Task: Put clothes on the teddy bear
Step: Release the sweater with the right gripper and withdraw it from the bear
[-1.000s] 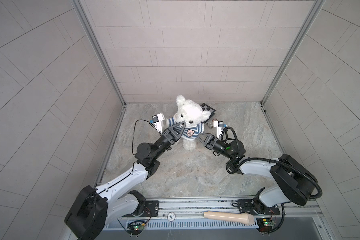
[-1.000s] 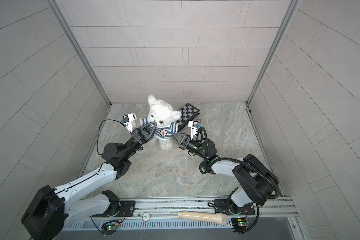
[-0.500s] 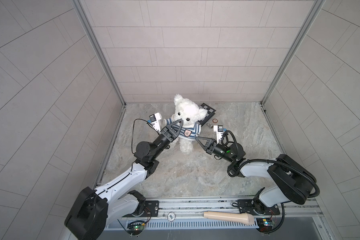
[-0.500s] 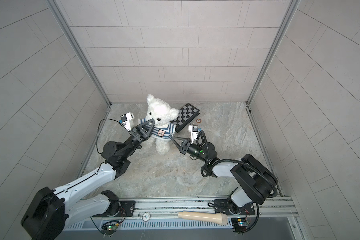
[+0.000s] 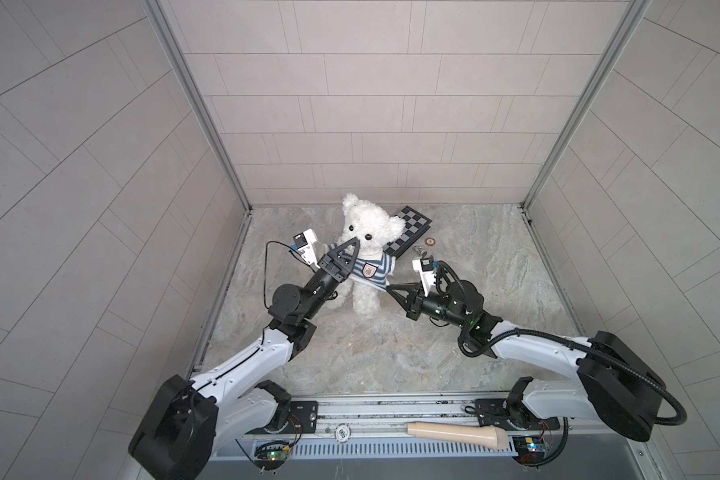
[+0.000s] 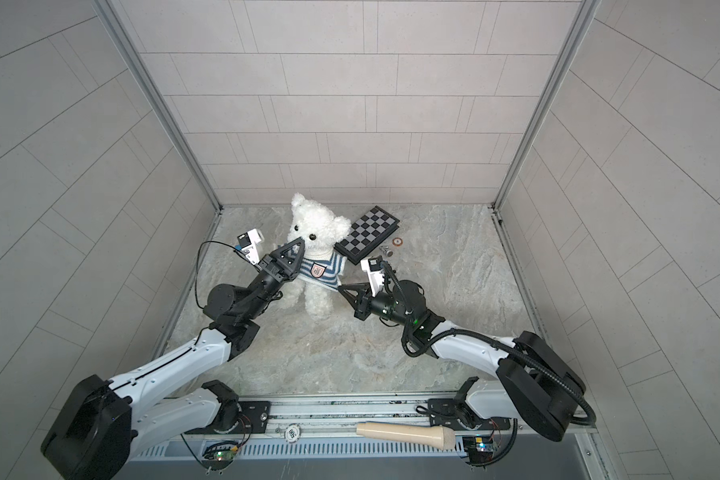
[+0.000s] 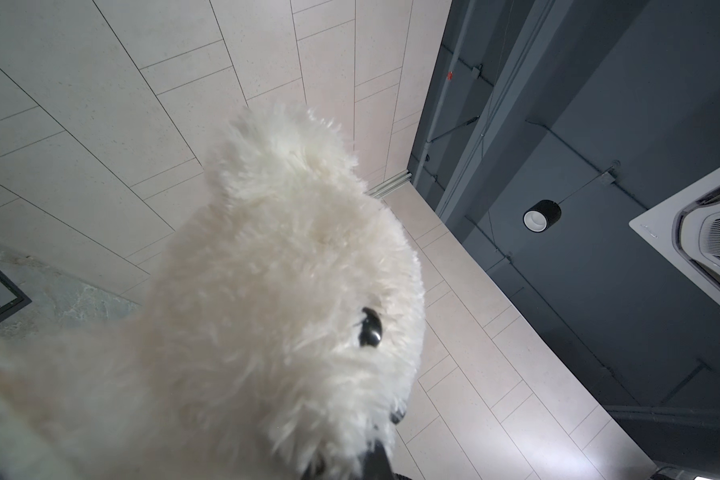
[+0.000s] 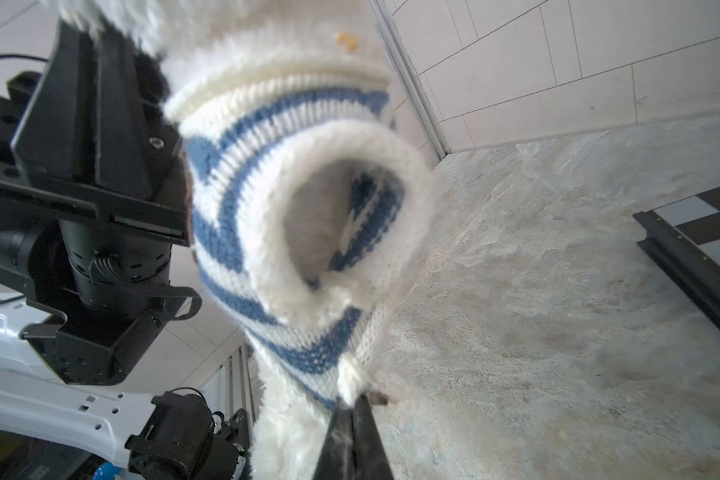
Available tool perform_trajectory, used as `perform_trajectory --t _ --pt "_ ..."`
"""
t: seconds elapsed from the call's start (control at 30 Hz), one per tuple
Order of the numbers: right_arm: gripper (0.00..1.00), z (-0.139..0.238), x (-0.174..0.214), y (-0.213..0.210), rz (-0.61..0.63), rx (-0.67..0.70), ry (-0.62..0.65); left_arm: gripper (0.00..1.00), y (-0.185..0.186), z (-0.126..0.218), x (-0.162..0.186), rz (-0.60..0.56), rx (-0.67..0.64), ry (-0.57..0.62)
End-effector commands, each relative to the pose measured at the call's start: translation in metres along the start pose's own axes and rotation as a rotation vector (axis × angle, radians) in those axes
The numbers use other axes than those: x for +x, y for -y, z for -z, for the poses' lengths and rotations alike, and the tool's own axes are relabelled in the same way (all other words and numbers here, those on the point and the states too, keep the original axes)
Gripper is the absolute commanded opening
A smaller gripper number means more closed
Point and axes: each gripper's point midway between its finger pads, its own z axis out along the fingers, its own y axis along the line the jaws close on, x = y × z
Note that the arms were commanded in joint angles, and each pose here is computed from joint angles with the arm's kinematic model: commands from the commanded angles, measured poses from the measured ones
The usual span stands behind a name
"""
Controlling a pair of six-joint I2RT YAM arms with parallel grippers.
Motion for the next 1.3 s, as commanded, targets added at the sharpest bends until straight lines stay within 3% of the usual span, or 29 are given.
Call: perform_trajectory --t 0.0,0.6,0.77,0.97,1.1,1.27 --pt "0.00 0.007 0.044 0.030 0.066 0.131 -0.176 0.00 0.032 0.002 -0.023 -0.011 0.126 0.103" --pt "0.00 0.011 0.076 0.055 0.099 0.221 -0.283 0.00 0.039 0.010 -0.029 -0.001 0.150 0.136" --pt "0.00 0.011 0.067 0.047 0.113 0.207 -0.268 0.00 0.036 0.010 -0.026 -0.006 0.142 0.128" --pt "0.00 0.015 0.030 0.015 0.175 0.118 -0.154 0.00 0.015 0.005 -0.008 -0.033 0.095 0.042" --pt "0.12 0.028 0.014 0.004 0.248 0.119 -0.119 0.00 -0.009 0.011 0.004 -0.031 0.038 0.003" --pt "0.28 0.050 0.004 0.001 0.352 0.170 -0.131 0.00 -0.006 0.013 0.013 -0.054 0.046 -0.047"
